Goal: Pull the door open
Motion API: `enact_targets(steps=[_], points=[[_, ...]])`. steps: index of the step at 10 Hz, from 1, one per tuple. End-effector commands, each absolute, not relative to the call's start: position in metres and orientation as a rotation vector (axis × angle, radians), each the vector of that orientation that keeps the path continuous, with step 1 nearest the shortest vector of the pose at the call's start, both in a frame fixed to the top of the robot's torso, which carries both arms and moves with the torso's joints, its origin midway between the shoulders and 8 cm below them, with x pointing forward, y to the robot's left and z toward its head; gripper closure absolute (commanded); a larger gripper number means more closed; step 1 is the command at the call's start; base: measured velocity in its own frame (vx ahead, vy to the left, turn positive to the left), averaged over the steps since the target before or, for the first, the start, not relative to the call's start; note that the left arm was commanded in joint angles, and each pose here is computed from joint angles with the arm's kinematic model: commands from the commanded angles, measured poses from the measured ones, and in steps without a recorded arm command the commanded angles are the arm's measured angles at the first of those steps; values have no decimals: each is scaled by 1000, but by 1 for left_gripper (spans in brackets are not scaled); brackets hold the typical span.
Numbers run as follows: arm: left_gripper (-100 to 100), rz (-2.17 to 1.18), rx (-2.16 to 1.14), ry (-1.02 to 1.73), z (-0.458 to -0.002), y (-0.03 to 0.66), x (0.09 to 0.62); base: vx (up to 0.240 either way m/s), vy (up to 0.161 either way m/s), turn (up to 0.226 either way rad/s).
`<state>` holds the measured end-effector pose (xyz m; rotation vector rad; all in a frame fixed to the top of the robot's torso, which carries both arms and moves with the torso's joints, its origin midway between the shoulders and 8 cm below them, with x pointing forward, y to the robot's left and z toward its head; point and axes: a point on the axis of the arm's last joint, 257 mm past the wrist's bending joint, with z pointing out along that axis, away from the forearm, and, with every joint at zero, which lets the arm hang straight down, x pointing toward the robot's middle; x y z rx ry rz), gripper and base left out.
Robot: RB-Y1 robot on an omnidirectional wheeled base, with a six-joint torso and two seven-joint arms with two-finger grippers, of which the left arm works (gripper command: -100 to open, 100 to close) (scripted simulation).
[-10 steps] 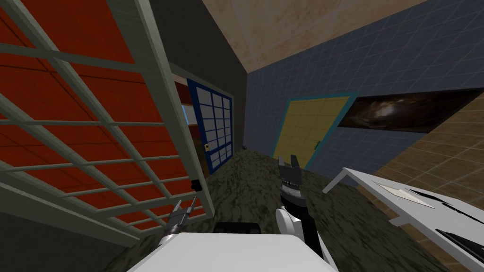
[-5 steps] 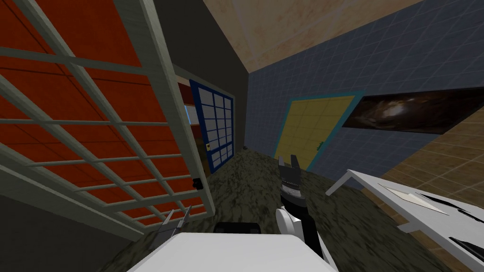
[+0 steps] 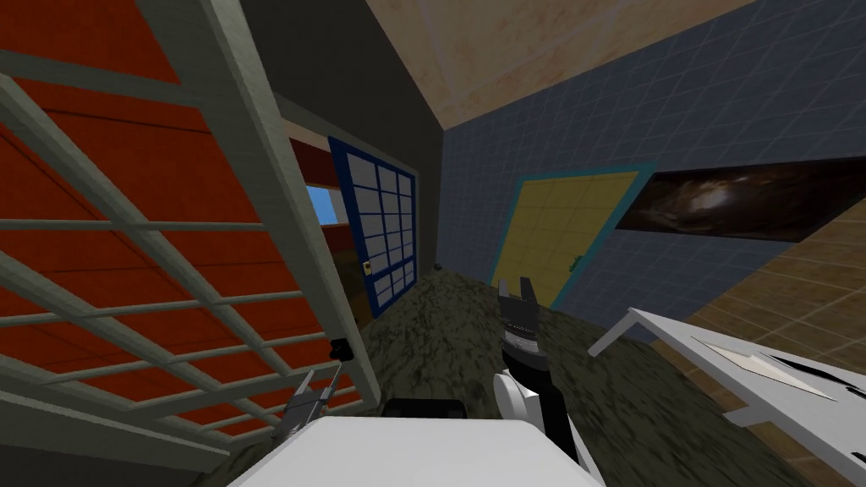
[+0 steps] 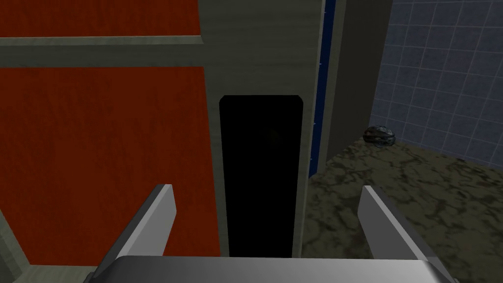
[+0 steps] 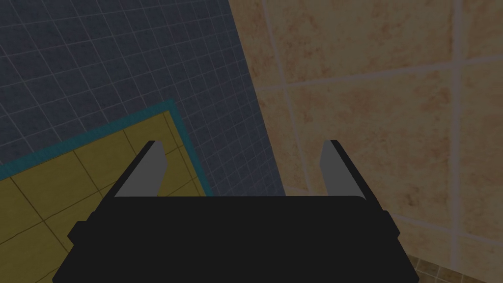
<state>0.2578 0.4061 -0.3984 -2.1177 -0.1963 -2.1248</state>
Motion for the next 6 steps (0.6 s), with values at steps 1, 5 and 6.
enact_targets(steps=[1,5,6], points=[[-100,-2120,-2114,-204,-398,409,265,240,47,-53],[100,-2123,-2114,-201,-397,408,262,7,5,-3],[100,-2123,-2114,-201,-397,408,262,-23,-3,0]])
